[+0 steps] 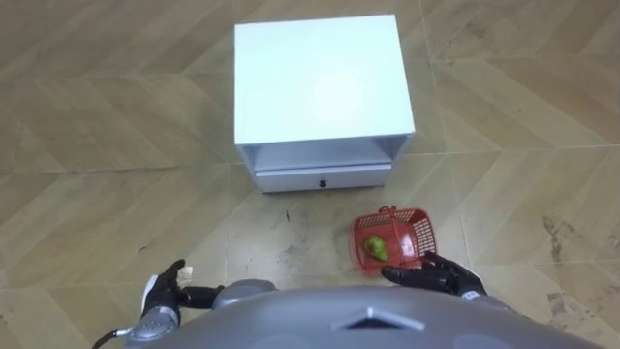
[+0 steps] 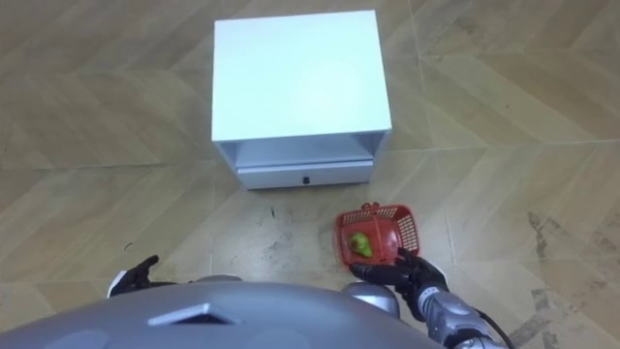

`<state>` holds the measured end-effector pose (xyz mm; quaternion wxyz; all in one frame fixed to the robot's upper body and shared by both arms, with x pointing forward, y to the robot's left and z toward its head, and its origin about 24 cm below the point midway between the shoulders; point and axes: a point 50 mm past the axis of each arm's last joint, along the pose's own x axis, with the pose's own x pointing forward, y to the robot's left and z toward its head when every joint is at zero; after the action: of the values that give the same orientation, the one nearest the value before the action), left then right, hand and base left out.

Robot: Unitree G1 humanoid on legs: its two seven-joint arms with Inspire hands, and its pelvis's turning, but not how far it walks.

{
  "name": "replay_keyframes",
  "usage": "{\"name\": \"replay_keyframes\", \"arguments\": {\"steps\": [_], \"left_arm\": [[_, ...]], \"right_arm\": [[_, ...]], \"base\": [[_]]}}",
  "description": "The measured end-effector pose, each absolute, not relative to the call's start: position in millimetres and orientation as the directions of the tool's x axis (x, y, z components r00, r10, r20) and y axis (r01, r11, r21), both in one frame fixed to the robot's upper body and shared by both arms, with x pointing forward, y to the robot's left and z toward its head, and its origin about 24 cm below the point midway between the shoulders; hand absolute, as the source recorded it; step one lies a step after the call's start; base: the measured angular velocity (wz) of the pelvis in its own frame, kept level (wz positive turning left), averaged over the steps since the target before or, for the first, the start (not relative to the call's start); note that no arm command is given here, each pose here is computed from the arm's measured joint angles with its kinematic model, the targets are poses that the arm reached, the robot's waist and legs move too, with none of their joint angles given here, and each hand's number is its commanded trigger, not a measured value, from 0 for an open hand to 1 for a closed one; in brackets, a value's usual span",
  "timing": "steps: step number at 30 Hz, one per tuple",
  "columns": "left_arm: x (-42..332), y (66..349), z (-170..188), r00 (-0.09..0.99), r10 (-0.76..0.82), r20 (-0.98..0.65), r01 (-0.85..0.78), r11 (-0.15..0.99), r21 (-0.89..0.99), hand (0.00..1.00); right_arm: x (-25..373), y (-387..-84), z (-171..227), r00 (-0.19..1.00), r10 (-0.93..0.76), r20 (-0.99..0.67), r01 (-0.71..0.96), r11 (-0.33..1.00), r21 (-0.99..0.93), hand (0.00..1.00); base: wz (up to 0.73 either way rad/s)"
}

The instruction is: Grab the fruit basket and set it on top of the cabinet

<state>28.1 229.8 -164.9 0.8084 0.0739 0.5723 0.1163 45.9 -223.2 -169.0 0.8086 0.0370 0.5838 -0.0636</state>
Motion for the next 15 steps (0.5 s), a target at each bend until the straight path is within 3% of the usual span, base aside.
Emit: {"name": "replay_keyframes", "arguments": {"steps": [9,15], "left_arm": [[34,232,-166,0.31,0.252,-0.917,-0.107,0.967,0.229,0.0],[32,259,-160,0.303,0.325,-0.896,-0.132,0.945,0.298,0.0]], "right_arm": [[69,-238,-162,0.376,-0.14,-0.916,0.165,0.983,-0.082,0.0],[96,-243,-153,0.454,-0.205,-0.867,0.22,0.969,-0.114,0.0]], "base": [[-0.04],[0.03]]}}
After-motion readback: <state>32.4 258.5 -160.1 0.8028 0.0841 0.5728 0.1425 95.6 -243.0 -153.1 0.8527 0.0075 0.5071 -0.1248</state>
